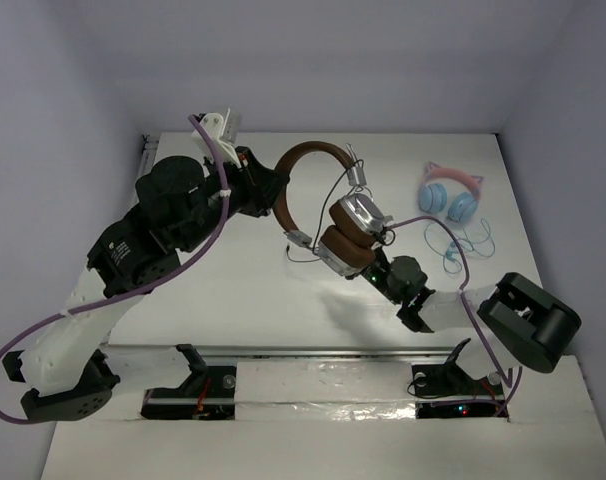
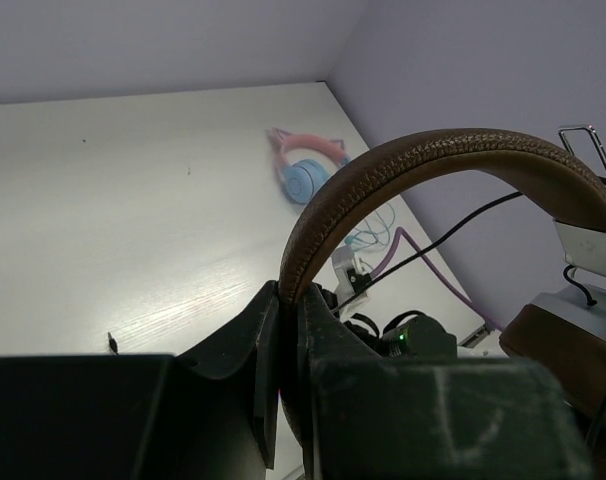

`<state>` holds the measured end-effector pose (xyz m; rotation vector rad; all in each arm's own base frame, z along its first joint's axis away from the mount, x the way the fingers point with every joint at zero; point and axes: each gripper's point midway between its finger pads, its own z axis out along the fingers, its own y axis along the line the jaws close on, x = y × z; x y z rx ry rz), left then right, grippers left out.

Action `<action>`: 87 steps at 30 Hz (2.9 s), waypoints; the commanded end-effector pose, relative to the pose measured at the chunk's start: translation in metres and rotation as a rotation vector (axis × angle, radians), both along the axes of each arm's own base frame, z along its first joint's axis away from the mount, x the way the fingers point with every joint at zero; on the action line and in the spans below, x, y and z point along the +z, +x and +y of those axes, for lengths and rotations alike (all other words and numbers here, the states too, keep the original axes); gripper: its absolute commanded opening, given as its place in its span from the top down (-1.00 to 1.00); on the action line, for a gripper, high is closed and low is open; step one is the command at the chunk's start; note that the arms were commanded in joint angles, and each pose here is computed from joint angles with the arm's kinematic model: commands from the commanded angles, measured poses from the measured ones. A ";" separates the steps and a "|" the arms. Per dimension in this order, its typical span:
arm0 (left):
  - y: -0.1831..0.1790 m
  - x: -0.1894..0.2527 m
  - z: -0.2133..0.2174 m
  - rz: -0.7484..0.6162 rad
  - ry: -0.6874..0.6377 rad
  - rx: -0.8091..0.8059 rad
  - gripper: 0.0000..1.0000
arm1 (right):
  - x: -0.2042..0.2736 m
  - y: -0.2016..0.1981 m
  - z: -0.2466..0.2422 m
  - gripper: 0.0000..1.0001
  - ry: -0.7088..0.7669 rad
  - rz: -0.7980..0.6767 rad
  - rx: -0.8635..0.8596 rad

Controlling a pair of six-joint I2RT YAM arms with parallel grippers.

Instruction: Wrap the headphones

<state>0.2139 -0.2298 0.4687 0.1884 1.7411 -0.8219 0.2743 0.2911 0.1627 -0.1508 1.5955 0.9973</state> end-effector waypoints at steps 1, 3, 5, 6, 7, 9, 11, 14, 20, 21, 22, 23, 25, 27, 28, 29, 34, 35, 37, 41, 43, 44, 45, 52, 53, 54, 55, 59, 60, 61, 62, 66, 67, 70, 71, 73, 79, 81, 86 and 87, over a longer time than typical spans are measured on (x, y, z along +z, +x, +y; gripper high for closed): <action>-0.002 0.048 0.001 -0.076 -0.154 -0.001 1.00 | 0.043 0.011 -0.003 0.53 0.105 -0.125 -0.054; 0.000 0.049 0.001 -0.075 -0.153 0.009 1.00 | 0.045 0.012 -0.003 0.83 0.110 -0.119 -0.056; 0.005 0.048 0.004 -0.076 -0.151 0.043 1.00 | 0.044 0.004 0.003 1.00 0.124 -0.095 -0.015; 0.009 0.049 0.005 -0.079 -0.152 0.066 1.00 | 0.049 -0.001 0.004 1.00 0.139 -0.089 -0.006; 0.017 0.047 0.009 -0.083 -0.151 0.112 1.00 | 0.048 -0.005 0.006 1.00 0.144 -0.075 0.004; 0.029 0.045 0.010 -0.092 -0.153 0.170 1.00 | 0.046 -0.022 0.018 1.00 0.144 -0.027 0.055; 0.046 0.035 0.016 -0.090 -0.134 0.270 1.00 | 0.035 -0.031 0.026 1.00 0.107 0.046 0.055; 0.070 0.019 0.027 -0.098 -0.128 0.412 1.00 | 0.026 -0.058 0.040 1.00 0.073 0.115 0.098; 0.105 0.003 0.047 -0.096 -0.140 0.530 1.00 | 0.010 -0.100 0.043 1.00 0.045 0.217 0.154; 0.110 0.002 0.052 -0.095 -0.144 0.546 1.00 | 0.004 -0.107 0.044 1.00 0.035 0.236 0.173; 0.111 0.001 0.053 -0.096 -0.141 0.556 1.00 | 0.001 -0.111 0.045 1.00 0.024 0.242 0.181; 0.115 -0.001 0.058 -0.097 -0.133 0.577 1.00 | -0.003 -0.119 0.048 1.00 0.006 0.251 0.200; 0.120 -0.012 0.061 -0.089 -0.105 0.616 1.00 | 0.000 -0.126 0.054 1.00 -0.009 0.256 0.223; 0.124 -0.021 0.066 -0.087 -0.079 0.656 1.00 | -0.007 -0.143 0.062 1.00 -0.078 0.272 0.262; 0.129 -0.032 0.075 -0.081 -0.046 0.708 1.00 | 0.007 -0.146 0.069 1.00 -0.073 0.264 0.272; 0.131 -0.039 0.078 -0.076 -0.025 0.731 1.00 | -0.002 -0.152 0.068 1.00 -0.139 0.286 0.275; 0.138 -0.102 0.091 -0.019 0.102 0.836 1.00 | 0.018 -0.182 0.078 1.00 -0.251 0.301 0.325; 0.137 -0.113 0.092 -0.004 0.106 0.848 1.00 | 0.022 -0.182 0.075 1.00 -0.290 0.310 0.318; 0.133 -0.144 0.097 0.028 0.146 0.861 1.00 | 0.025 -0.186 0.071 1.00 -0.328 0.317 0.319; 0.121 -0.199 0.103 0.098 0.188 0.857 1.00 | 0.040 -0.193 0.057 1.00 -0.392 0.317 0.339; 0.111 -0.224 0.104 0.136 0.210 0.841 1.00 | 0.057 -0.191 0.054 1.00 -0.400 0.295 0.332; 0.108 -0.230 0.106 0.145 0.218 0.843 1.00 | 0.053 -0.187 0.045 1.00 -0.455 0.286 0.305; 0.101 -0.235 0.107 0.150 0.230 0.834 1.00 | 0.057 -0.183 0.040 1.00 -0.472 0.277 0.283; 0.058 -0.287 0.089 0.217 0.345 0.721 1.00 | 0.083 -0.156 0.012 1.00 -0.618 0.168 0.145; 0.050 -0.290 0.079 0.222 0.343 0.691 1.00 | 0.090 -0.151 0.007 1.00 -0.646 0.141 0.119; 0.043 -0.299 0.080 0.236 0.391 0.680 1.00 | 0.091 -0.146 0.003 1.00 -0.667 0.137 0.097; 0.039 -0.302 0.081 0.242 0.407 0.679 1.00 | 0.091 -0.143 0.002 1.00 -0.693 0.130 0.081; 0.023 -0.315 0.081 0.276 0.450 0.650 1.00 | 0.090 -0.127 -0.019 1.00 -0.816 0.108 -0.008; 0.018 -0.316 0.087 0.292 0.449 0.654 1.00 | 0.094 -0.126 -0.022 1.00 -0.822 0.104 -0.013; 0.016 -0.316 0.086 0.297 0.438 0.636 1.00 | 0.094 -0.123 -0.025 1.00 -0.829 0.108 -0.024; 0.015 -0.313 0.086 0.293 0.422 0.635 1.00 | 0.093 -0.125 -0.027 1.00 -0.843 0.114 -0.010; 0.014 -0.291 0.088 0.269 0.362 0.620 1.00 | 0.086 -0.128 -0.031 1.00 -0.857 0.136 0.025; 0.014 -0.286 0.085 0.268 0.369 0.599 1.00 | 0.081 -0.128 -0.033 1.00 -0.874 0.142 0.023; 0.011 -0.290 0.077 0.297 0.427 0.549 1.00 | 0.076 -0.111 -0.047 1.00 -0.912 0.159 -0.080; 0.008 -0.293 0.073 0.297 0.466 0.514 1.00 | 0.078 -0.107 -0.049 1.00 -0.922 0.143 -0.102; 0.005 -0.302 0.064 0.325 0.507 0.452 1.00 | 0.078 -0.097 -0.051 1.00 -0.938 0.146 -0.144; -0.006 -0.299 0.047 0.335 0.490 0.324 1.00 | 0.096 -0.054 -0.067 1.00 -0.905 0.108 -0.343; -0.007 -0.290 0.042 0.320 0.451 0.290 1.00 | 0.102 -0.043 -0.064 1.00 -0.853 0.096 -0.357; -0.014 -0.273 0.027 0.303 0.399 0.184 1.00 | 0.099 -0.032 -0.044 1.00 -0.752 0.077 -0.327; -0.015 -0.269 0.024 0.296 0.388 0.168 1.00 | 0.095 -0.028 -0.042 1.00 -0.753 0.080 -0.327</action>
